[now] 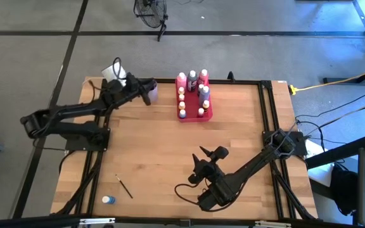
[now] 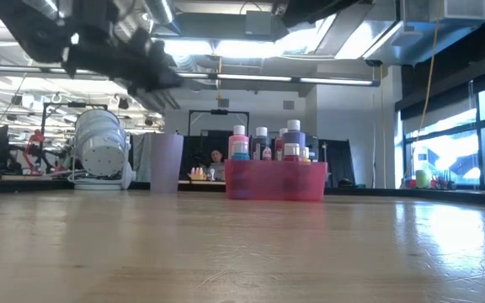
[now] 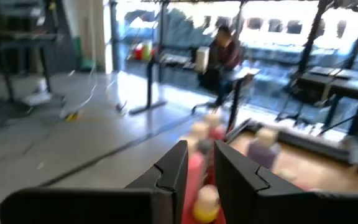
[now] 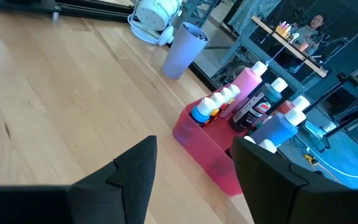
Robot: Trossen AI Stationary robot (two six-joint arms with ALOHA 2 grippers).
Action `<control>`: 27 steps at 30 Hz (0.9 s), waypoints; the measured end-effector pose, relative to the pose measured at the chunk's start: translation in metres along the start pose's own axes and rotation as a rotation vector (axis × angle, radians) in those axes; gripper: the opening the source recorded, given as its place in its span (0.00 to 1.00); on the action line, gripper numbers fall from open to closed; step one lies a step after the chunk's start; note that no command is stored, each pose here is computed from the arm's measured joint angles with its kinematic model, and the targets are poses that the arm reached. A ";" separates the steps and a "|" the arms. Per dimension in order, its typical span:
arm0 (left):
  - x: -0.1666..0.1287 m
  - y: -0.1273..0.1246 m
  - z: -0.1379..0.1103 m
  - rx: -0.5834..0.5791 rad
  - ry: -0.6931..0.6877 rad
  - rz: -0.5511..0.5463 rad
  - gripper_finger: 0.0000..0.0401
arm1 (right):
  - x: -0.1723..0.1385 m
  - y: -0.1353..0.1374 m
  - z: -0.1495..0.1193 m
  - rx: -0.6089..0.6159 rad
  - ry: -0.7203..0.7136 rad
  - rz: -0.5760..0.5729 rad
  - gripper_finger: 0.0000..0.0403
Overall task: Pick & Place Paint Supplies
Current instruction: Put the blue paint bottle into the red bin
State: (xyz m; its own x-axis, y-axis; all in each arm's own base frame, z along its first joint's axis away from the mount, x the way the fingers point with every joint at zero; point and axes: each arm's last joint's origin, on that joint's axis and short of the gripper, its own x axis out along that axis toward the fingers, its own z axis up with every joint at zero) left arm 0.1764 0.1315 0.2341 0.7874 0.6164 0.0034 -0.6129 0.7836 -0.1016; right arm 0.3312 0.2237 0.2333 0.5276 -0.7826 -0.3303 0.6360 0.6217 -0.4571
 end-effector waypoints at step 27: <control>-0.081 -0.112 0.031 -0.122 -0.071 -0.992 0.18 | 0.003 0.001 -0.001 0.045 0.087 0.024 0.53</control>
State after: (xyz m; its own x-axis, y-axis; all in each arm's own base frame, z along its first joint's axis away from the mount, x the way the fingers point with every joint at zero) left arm 0.1798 -0.0038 0.2759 0.9308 -0.3051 0.2010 0.3328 0.9351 -0.1216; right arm 0.3327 0.2225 0.2308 0.4932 -0.7660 -0.4123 0.6495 0.6395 -0.4113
